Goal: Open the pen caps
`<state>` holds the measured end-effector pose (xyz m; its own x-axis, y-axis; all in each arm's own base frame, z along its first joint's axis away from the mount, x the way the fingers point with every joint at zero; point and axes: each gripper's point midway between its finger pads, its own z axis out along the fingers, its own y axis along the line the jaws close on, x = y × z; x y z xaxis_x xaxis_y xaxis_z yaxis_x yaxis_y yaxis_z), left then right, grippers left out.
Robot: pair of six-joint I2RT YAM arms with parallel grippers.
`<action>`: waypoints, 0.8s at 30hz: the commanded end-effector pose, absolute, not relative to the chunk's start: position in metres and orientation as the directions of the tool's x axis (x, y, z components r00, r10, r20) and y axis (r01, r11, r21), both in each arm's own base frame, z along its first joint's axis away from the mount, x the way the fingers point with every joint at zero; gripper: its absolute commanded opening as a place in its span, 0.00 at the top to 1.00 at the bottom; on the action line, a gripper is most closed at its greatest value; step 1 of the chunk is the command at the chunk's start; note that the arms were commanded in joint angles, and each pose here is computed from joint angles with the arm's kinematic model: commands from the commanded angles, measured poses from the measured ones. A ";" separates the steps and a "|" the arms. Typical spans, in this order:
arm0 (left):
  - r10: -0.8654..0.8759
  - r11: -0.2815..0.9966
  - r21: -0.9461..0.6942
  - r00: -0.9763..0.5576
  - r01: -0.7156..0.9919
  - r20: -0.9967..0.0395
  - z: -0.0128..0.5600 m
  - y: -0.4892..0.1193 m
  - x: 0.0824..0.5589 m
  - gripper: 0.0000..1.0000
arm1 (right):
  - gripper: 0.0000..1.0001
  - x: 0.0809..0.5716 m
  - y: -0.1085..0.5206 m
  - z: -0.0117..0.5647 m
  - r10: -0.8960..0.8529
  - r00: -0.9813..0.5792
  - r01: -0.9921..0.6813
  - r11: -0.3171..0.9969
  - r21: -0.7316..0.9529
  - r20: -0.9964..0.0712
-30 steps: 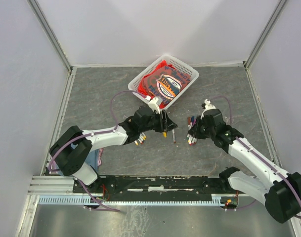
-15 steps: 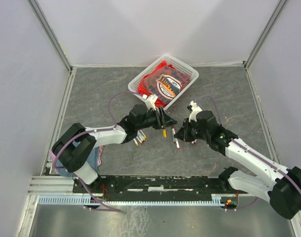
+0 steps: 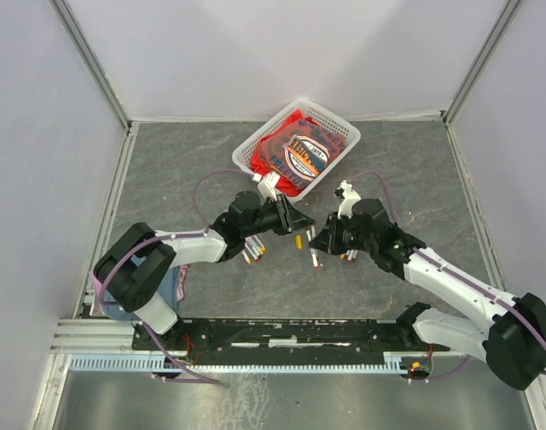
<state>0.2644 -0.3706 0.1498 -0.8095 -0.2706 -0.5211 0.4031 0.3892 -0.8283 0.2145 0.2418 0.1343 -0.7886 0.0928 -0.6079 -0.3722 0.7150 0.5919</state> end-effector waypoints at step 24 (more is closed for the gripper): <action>-0.302 0.245 -0.865 -0.814 0.437 -0.496 0.170 -0.371 0.257 0.97 | 0.70 0.241 0.267 0.153 0.135 -0.740 -0.429 0.660 0.617 -0.659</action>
<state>0.2598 -0.3676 0.1512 -0.8141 -0.2859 -0.5055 0.4126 0.3276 -0.8499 0.2254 0.2542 0.1259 -0.7916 0.0966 -0.6034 -0.3759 0.7016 0.6054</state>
